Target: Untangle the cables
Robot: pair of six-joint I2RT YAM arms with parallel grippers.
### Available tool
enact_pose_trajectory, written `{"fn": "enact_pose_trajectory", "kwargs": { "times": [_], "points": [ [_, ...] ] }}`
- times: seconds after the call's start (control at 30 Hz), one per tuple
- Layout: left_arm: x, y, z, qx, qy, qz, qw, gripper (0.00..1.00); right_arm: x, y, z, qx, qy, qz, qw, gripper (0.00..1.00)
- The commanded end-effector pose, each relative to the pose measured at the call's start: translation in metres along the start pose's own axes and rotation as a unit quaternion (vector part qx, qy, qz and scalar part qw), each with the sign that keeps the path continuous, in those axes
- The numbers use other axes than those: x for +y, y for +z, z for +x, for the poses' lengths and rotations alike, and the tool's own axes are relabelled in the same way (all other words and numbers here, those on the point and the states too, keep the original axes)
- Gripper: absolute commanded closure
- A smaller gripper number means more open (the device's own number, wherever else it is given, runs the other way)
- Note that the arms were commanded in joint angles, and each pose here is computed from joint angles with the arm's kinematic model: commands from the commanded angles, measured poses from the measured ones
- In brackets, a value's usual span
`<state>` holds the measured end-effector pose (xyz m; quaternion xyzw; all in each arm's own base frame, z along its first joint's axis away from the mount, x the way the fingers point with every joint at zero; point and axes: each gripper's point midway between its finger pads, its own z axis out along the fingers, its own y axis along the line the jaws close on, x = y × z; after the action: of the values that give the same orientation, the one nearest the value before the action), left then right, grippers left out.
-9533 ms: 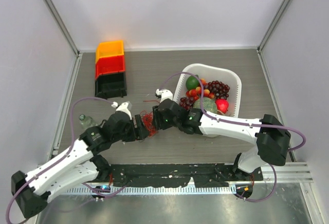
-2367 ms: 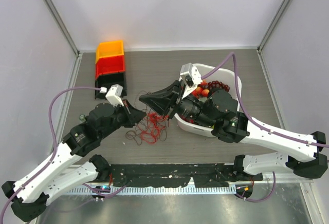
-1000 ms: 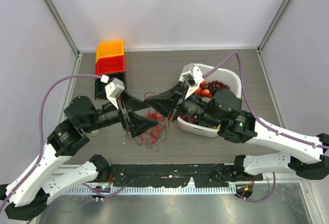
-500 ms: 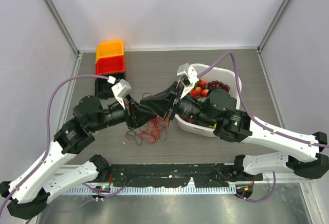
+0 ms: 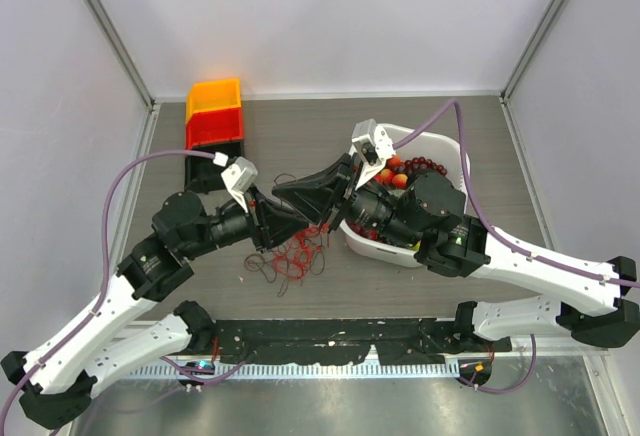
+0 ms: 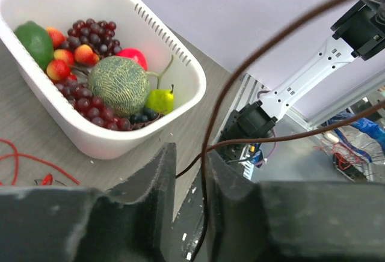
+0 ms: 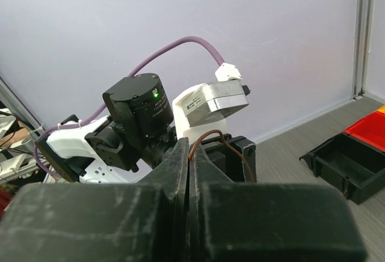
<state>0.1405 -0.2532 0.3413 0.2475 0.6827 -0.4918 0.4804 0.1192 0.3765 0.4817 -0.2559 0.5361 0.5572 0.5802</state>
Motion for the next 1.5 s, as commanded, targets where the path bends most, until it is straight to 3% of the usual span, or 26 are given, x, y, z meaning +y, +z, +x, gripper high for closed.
{"fn": "enact_pose_trajectory", "kwargs": {
  "times": [0.0, 0.1, 0.37, 0.5, 0.67, 0.8, 0.87, 0.9, 1.07, 1.23, 1.47],
  "points": [
    [-0.015, -0.002, -0.023, -0.053, 0.011, 0.034, 0.998, 0.82, 0.005, 0.004, -0.032, -0.053, 0.002, -0.002, 0.999, 0.99],
    [-0.009, -0.007, -0.019, -0.055, 0.015, 0.015, 0.998, 1.00, -0.007, -0.003, -0.022, -0.047, -0.003, 0.022, 0.999, 0.99],
    [0.004, -0.038, -0.010, -0.077, 0.033, -0.030, 0.996, 1.00, -0.047, -0.063, -0.010, -0.061, 0.003, 0.117, 0.991, 0.99],
    [-0.002, -0.052, -0.012, -0.083, 0.036, -0.029, 0.995, 1.00, -0.072, -0.085, 0.039, -0.015, 0.027, 0.163, 0.986, 0.99],
    [-0.013, -0.046, -0.009, -0.055, 0.014, -0.003, 0.998, 1.00, -0.054, -0.082, 0.104, 0.061, 0.083, 0.098, 0.990, 0.98],
    [-0.005, -0.038, 0.000, -0.015, 0.005, -0.022, 1.000, 1.00, -0.061, -0.089, 0.145, 0.152, 0.079, 0.118, 0.978, 0.85],
    [0.003, -0.036, 0.010, 0.016, 0.000, -0.042, 0.999, 1.00, -0.069, -0.105, 0.160, 0.217, 0.053, 0.145, 0.964, 0.67],
    [0.006, -0.036, 0.014, 0.032, -0.002, -0.051, 0.998, 1.00, -0.074, -0.113, 0.162, 0.234, 0.036, 0.158, 0.959, 0.53],
    [0.020, -0.041, 0.037, 0.099, -0.010, -0.088, 0.991, 1.00, -0.090, -0.148, 0.135, 0.280, -0.030, 0.211, 0.936, 0.27],
    [0.027, -0.048, 0.052, 0.150, -0.004, -0.107, 0.983, 1.00, -0.079, -0.138, 0.111, 0.297, -0.066, 0.184, 0.935, 0.25],
    [0.028, -0.049, 0.062, 0.186, -0.006, -0.109, 0.976, 1.00, -0.078, -0.085, 0.085, 0.261, -0.107, 0.177, 0.943, 0.24]
  ]
}}
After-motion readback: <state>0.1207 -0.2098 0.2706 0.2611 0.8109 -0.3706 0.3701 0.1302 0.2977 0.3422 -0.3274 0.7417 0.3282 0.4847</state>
